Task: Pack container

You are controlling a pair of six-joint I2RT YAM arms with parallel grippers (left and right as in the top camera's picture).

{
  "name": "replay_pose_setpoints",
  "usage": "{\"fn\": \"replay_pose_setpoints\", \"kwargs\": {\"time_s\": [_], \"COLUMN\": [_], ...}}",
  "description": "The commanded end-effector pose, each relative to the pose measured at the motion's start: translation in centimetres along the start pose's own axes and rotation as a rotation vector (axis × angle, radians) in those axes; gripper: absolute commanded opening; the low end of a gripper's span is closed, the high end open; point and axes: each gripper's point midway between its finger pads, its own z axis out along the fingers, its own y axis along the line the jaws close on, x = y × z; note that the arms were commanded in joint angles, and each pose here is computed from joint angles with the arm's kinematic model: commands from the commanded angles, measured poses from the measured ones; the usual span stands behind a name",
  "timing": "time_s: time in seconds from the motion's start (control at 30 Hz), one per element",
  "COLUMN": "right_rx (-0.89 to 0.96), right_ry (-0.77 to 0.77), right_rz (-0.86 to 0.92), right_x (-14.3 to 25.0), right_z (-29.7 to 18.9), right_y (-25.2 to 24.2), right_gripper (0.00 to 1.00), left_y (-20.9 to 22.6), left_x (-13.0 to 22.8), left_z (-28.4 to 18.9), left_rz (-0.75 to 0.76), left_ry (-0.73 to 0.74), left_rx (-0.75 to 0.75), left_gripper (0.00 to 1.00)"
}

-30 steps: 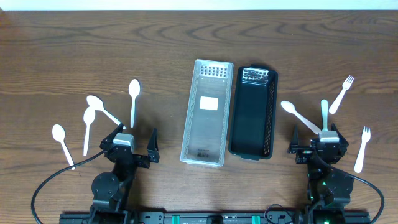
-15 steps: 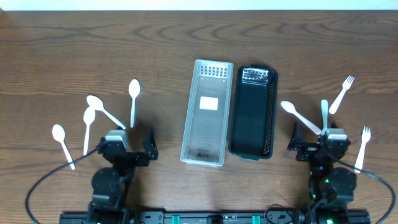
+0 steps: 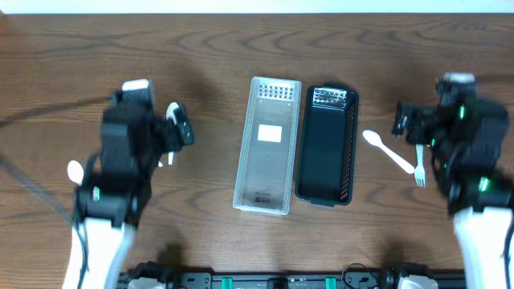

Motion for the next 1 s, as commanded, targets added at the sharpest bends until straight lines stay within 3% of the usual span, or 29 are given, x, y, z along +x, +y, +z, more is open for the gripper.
{"fn": "replay_pose_setpoints", "kwargs": {"time_s": [0.0,0.17,0.23,0.33,0.6,0.73,0.97], "right_rx": [0.011,-0.001,0.003,0.006,0.019,-0.002,-0.081], "right_ry": [0.102,0.214,0.248,0.313,0.488,0.571,0.637], "right_rz": [-0.005,-0.001,0.0,0.008,0.068,0.055,-0.003], "right_x": [-1.7,-0.5,0.2,1.8,6.4,8.9,11.3], "right_z": [1.3,3.7,4.7,6.5,11.1,12.9,14.6], "right_y": [-0.2,-0.1,-0.2,-0.3,-0.1,0.9,4.7], "right_gripper": [0.99,0.96,0.71,0.54,0.21,0.05,0.03], "left_y": [0.5,1.9,2.4,3.1,3.6,3.8,4.0], "left_x": [-1.1,0.1,0.5,1.3,4.1,5.6,6.6], "left_z": [0.7,2.6,3.4,4.6,8.2,9.7,10.6], "left_rz": [0.02,0.005,-0.002,-0.011,-0.003,0.002,0.006], "left_ry": [0.122,0.239,0.262,0.306,0.438,0.497,0.538], "left_rx": [-0.059,-0.11,-0.125,-0.146,-0.176,-0.188,-0.197], "left_gripper": [0.98,0.98,0.98,0.98,0.99,0.92,0.89]}}
